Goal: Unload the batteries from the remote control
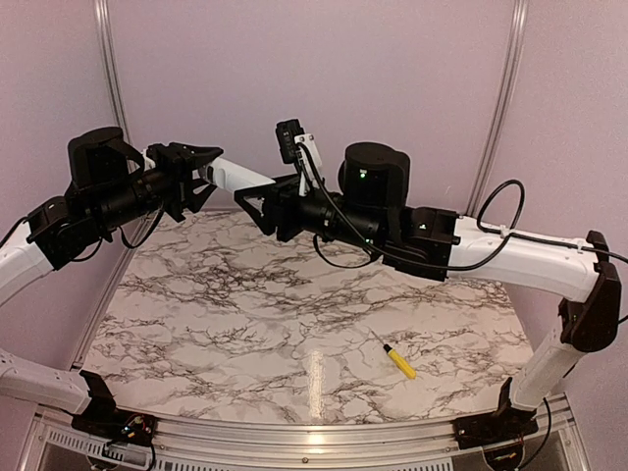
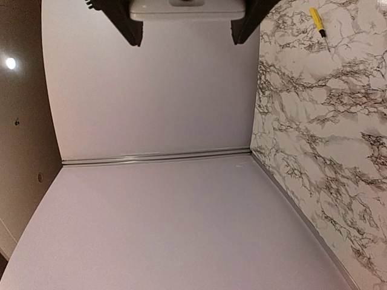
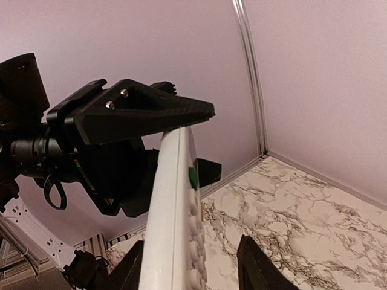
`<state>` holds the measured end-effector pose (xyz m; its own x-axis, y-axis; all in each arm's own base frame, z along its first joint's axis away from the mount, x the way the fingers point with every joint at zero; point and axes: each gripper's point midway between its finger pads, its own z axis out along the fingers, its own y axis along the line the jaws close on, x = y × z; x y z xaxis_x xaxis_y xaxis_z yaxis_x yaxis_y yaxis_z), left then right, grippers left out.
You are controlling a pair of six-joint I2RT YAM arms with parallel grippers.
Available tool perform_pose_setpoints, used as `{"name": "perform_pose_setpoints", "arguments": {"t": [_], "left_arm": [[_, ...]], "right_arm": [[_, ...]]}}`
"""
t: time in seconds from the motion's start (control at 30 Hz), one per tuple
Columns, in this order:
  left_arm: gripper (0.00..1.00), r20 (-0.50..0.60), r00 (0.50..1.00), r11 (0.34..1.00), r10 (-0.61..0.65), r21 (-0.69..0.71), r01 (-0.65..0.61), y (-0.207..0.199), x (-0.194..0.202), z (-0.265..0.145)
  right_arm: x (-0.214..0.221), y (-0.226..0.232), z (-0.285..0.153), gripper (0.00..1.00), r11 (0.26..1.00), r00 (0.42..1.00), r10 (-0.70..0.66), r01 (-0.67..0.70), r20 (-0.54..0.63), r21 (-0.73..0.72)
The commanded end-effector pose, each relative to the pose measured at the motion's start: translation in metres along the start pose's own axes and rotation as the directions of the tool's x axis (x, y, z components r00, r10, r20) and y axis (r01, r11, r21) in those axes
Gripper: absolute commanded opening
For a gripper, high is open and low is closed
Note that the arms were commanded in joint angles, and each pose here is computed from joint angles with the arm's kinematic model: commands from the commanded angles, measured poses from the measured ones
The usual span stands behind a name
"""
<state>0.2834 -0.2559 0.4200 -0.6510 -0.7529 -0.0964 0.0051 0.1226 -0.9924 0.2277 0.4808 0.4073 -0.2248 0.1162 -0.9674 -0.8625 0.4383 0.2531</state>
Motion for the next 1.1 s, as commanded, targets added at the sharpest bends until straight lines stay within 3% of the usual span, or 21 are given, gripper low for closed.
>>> {"name": "perform_pose_setpoints", "arguments": {"t": [0.0,0.07,0.27,0.43,0.53,0.7,0.8,0.93,1.07], "left_arm": [[0.00,-0.001,1.000,0.999,0.006,0.031,-0.006,-0.009,-0.001,0.000],[0.00,-0.002,1.000,1.000,0.009,0.029,-0.009,-0.008,-0.001,0.000],[0.00,0.005,1.000,1.000,0.006,0.011,-0.006,-0.002,-0.002,0.000],[0.05,0.008,1.000,1.000,0.016,0.003,-0.016,0.001,-0.002,0.001],[0.24,0.013,0.999,0.999,0.032,0.000,-0.032,0.003,-0.003,0.000],[0.77,0.019,0.988,0.987,0.156,0.035,-0.157,-0.003,-0.003,-0.007],[0.97,0.023,0.974,0.973,0.227,0.032,-0.227,0.001,-0.004,-0.014],[0.99,0.010,0.932,0.931,0.362,0.045,-0.362,0.002,-0.001,-0.024],[0.99,-0.048,0.829,0.830,0.557,0.054,-0.554,0.004,0.006,-0.034]], "right_arm": [[-0.023,0.004,0.003,0.43,1.000,0.998,-0.019,0.018,0.065,0.016],[-0.023,0.003,0.003,0.36,1.000,0.998,-0.023,0.022,0.065,0.021],[-0.020,0.003,0.003,0.28,1.000,0.998,-0.025,0.024,0.064,0.015],[-0.015,0.005,0.002,0.09,1.000,0.999,-0.018,0.019,0.046,-0.004],[-0.012,0.006,-0.001,0.02,1.000,0.999,-0.005,0.006,0.035,-0.012],[-0.012,0.000,-0.006,0.00,0.999,0.999,0.043,-0.043,-0.015,0.015],[-0.013,-0.006,-0.016,0.00,0.993,0.993,0.115,-0.114,-0.032,0.009],[-0.019,-0.010,-0.036,0.00,0.976,0.977,0.210,-0.212,-0.046,-0.054],[-0.022,-0.014,-0.064,0.00,0.939,0.951,0.298,-0.308,-0.086,-0.154]]}}
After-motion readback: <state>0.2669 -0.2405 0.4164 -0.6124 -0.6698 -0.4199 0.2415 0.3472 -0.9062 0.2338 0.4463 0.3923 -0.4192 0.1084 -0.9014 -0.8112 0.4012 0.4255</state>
